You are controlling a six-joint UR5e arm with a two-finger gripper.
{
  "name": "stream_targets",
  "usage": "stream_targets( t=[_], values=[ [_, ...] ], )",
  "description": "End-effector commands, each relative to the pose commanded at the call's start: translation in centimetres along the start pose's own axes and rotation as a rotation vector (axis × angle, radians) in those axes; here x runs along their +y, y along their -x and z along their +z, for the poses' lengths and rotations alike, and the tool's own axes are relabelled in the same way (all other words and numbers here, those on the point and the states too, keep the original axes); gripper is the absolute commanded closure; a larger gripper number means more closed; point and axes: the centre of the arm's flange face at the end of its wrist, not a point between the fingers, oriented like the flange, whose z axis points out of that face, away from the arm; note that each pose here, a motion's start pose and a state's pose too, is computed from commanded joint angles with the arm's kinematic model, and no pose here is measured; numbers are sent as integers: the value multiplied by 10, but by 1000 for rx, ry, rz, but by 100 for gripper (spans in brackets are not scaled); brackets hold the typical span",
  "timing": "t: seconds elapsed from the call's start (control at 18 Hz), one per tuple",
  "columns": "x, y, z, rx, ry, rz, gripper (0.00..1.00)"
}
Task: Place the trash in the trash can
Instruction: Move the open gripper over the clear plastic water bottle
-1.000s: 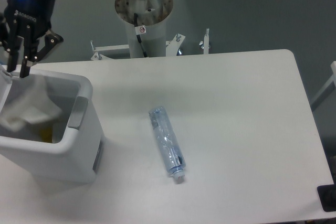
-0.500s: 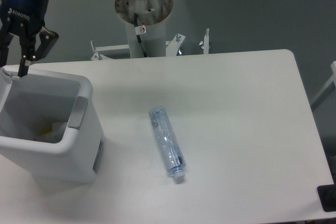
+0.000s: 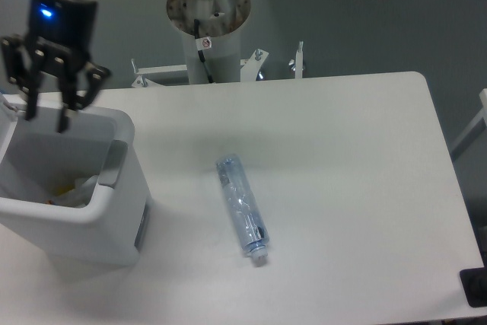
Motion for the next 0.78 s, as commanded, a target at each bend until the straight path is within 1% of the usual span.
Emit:
stream_targets(
  t=[0.11,0.17,0.22,0.28,0.33,0.39,0.44,0.56,0.67,0.78],
  values=[
    [3,38,3,-33,6,-60,49],
    [4,50,4,-43,9,-77,49],
    [20,132,23,-91,46,-184,48],
    [30,164,32,-107,64,-221,46],
    [36,182,36,-116,74,-233,43],
    [42,198,40,-119,85,-233,35],
    [47,210,48,-118,99,-230,30],
    [58,228,69,-110,134,-242,27],
    [65,237,86,-101,162,-253,16],
    [74,245,102,-110,199,-257,9]
  ],
)
